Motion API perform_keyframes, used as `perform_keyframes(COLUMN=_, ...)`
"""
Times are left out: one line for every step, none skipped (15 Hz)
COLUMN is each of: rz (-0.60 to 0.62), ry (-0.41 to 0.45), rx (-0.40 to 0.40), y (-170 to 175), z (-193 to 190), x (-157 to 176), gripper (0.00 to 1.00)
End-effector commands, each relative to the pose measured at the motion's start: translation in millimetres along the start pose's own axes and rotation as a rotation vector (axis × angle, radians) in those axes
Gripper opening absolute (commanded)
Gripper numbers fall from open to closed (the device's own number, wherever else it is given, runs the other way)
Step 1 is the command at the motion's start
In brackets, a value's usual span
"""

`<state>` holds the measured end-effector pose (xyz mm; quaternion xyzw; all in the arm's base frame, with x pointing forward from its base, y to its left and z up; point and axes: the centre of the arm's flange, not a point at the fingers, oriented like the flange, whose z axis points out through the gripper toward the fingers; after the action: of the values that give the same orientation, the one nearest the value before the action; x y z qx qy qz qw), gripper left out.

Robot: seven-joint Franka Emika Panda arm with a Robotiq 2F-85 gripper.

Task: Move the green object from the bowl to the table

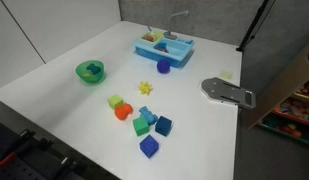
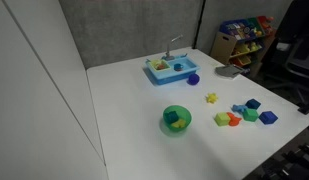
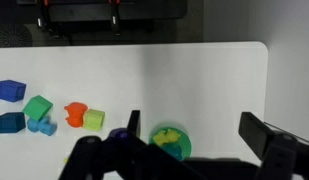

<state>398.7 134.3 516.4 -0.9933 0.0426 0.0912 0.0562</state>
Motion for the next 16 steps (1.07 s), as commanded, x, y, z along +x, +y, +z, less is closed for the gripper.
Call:
perform_keyframes(rz=0.000, ry=0.001, rx=0.000, y=-0.1, z=-0.4, x=-0.1, gripper=1.00)
perform_keyframes(rz=0.000, ry=0.001, rx=0.000, y=-0.1, z=-0.6, x=-0.2, gripper=1.00)
perform_keyframes(rz=0.000, ry=0.002, rx=0.000, y=-0.1, z=-0.6, x=-0.2, gripper=1.00)
perform_keyframes(rz=0.000, ry=0.002, rx=0.000, y=-0.1, z=-0.7, x=-0.2, gripper=1.00)
perform_keyframes(rz=0.001, ry=0.003, rx=-0.007, y=-1.5, z=-0.8, x=4.4, gripper=1.00)
perform_keyframes(rz=-0.003, ry=0.003, rx=-0.015, y=-3.9, z=0.3, x=10.2, gripper=1.00)
perform_keyframes(rz=-0.007, ry=0.004, rx=-0.024, y=-5.6, z=2.1, x=13.9, gripper=1.00)
perform_keyframes(rz=-0.009, ry=0.006, rx=-0.034, y=-8.0, z=4.9, x=19.4, gripper=1.00)
perform_keyframes(rz=-0.015, ry=0.011, rx=-0.045, y=-10.4, z=7.8, x=24.2, gripper=1.00)
perform_keyframes(rz=-0.020, ry=0.010, rx=-0.058, y=-13.7, z=12.8, x=31.3, gripper=1.00)
perform_keyframes(rz=-0.023, ry=0.017, rx=-0.068, y=-16.2, z=17.1, x=36.9, gripper=1.00)
perform_keyframes(rz=-0.032, ry=0.020, rx=-0.079, y=-19.8, z=22.9, x=43.6, gripper=1.00)
perform_keyframes(rz=-0.038, ry=0.027, rx=-0.094, y=-22.8, z=28.0, x=49.7, gripper=1.00)
perform_keyframes(rz=-0.048, ry=0.034, rx=-0.107, y=-26.3, z=34.3, x=57.4, gripper=1.00)
perform_keyframes(rz=-0.055, ry=0.045, rx=-0.120, y=-28.9, z=40.1, x=64.9, gripper=1.00)
perform_keyframes(rz=-0.064, ry=0.057, rx=-0.133, y=-31.2, z=46.5, x=73.7, gripper=1.00)
